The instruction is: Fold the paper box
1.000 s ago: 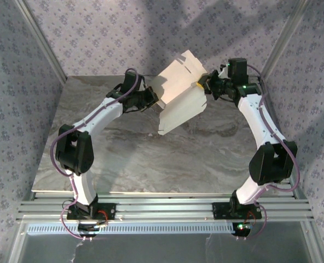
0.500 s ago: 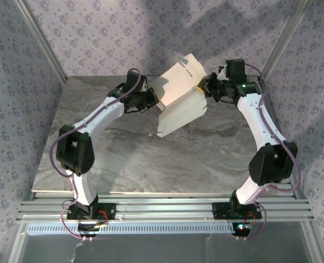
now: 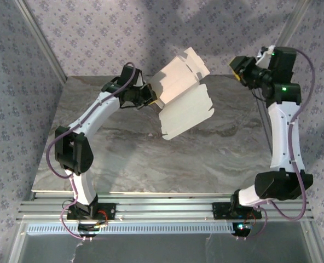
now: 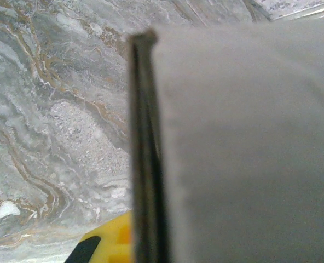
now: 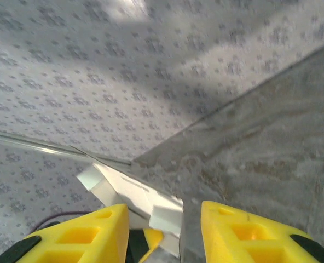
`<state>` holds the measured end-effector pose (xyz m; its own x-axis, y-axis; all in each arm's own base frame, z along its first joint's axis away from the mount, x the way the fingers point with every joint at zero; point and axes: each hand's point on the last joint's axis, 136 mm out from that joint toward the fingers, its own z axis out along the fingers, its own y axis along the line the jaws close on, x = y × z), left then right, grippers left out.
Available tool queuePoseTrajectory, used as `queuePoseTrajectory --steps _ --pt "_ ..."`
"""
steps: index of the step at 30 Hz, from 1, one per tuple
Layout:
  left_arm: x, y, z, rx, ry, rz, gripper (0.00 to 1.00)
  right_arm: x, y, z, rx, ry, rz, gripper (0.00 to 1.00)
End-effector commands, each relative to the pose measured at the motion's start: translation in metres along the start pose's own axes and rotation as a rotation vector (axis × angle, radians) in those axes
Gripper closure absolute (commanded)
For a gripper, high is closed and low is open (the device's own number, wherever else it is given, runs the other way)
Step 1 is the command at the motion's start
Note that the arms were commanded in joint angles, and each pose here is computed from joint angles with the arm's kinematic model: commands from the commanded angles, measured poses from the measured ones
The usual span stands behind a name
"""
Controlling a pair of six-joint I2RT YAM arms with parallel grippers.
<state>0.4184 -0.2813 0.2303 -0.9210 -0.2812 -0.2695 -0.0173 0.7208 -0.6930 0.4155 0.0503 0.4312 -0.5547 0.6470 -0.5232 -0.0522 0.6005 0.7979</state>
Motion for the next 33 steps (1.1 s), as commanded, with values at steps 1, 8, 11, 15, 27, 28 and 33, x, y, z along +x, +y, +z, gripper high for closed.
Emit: queuePoseTrajectory --steps 1,8,11,15,27,28,33 --pt "0.017 -0.013 -0.021 0.045 0.092 0.061 1.00 -0.019 0.013 0.016 -0.095 0.007 0.012 0.65" --pt "0.033 -0.010 -0.020 0.099 0.200 0.100 1.00 -0.004 0.005 0.081 -0.200 0.236 0.023 0.79" --pt "0.034 -0.010 -0.017 0.111 0.217 0.113 1.00 0.029 0.008 0.092 -0.204 0.315 -0.008 0.85" --pt "0.035 -0.002 -0.009 0.091 0.230 0.113 1.00 0.057 0.019 0.091 -0.264 0.370 -0.002 0.87" --pt "0.028 0.005 0.005 0.052 0.228 0.082 1.00 0.086 0.030 0.067 -0.299 0.398 0.019 0.82" --pt "0.027 0.005 0.005 0.054 0.227 0.082 1.00 0.089 0.030 0.067 -0.298 0.407 0.021 0.82" --pt "0.028 0.001 0.005 0.062 0.228 0.088 1.00 0.103 0.021 0.074 -0.279 0.444 0.033 0.85"
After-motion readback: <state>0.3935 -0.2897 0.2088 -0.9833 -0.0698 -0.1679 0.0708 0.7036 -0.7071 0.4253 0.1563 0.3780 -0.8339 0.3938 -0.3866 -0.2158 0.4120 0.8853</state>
